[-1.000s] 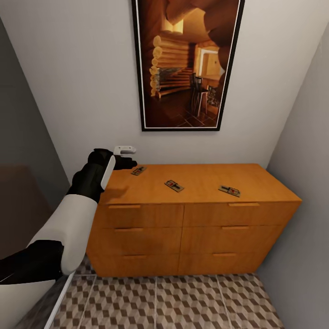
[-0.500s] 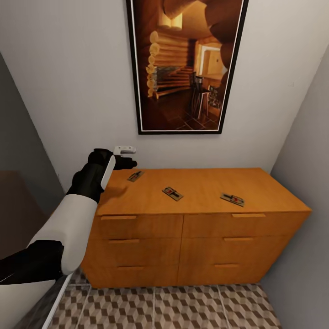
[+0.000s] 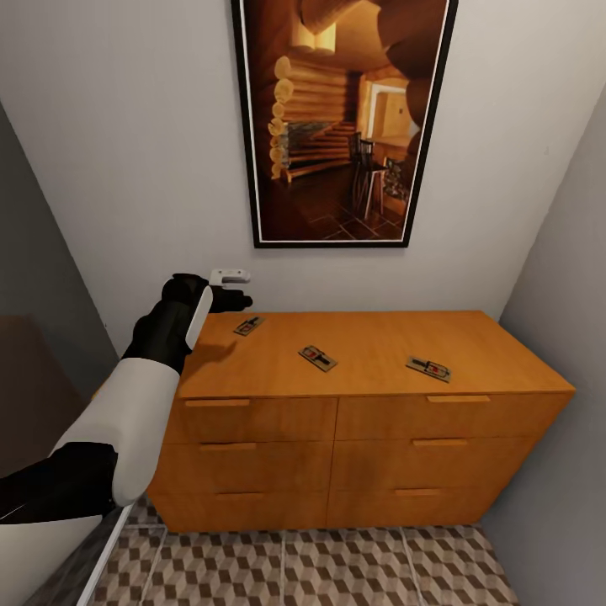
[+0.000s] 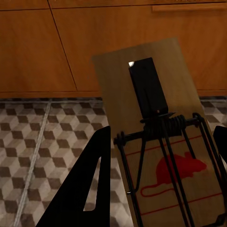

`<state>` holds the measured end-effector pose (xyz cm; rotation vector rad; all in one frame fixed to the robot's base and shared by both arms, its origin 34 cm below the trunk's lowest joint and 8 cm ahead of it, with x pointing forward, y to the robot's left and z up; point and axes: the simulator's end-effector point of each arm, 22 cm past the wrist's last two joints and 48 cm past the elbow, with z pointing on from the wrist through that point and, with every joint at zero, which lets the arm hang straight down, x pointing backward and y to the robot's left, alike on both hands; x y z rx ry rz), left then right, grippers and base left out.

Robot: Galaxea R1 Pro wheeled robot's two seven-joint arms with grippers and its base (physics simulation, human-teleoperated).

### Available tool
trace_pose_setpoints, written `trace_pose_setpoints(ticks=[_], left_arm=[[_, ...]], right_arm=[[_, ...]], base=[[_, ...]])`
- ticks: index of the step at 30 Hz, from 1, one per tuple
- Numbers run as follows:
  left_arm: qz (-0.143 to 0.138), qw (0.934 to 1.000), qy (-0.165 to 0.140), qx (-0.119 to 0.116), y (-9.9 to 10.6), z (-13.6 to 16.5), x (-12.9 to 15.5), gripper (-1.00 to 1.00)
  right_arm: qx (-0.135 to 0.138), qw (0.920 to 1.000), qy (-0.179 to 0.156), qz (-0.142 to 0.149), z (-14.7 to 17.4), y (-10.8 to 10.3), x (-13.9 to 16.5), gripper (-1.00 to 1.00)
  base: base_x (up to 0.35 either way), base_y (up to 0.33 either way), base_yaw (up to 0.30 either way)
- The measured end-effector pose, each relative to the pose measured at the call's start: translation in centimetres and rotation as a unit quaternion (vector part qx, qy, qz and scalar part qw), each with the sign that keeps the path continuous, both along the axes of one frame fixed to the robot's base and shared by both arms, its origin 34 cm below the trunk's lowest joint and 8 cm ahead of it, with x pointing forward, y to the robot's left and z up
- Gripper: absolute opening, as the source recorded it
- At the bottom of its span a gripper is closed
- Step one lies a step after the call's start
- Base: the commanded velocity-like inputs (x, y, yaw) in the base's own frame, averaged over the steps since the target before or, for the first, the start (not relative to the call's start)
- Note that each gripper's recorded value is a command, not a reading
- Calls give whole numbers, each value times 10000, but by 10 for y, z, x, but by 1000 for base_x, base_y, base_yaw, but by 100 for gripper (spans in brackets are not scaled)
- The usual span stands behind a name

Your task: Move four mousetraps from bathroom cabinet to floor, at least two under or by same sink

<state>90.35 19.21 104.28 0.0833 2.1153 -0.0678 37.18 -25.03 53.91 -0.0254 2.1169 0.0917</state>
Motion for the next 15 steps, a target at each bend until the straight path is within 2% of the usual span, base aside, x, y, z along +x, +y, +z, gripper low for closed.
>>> trace_pose_setpoints(ticks=[15], left_arm=[[-31,10000,14,50,-2,-2,0,100]], right_arm=[[0,10000,0,-5,0,0,0,-100]], base=[[0,0,0]])
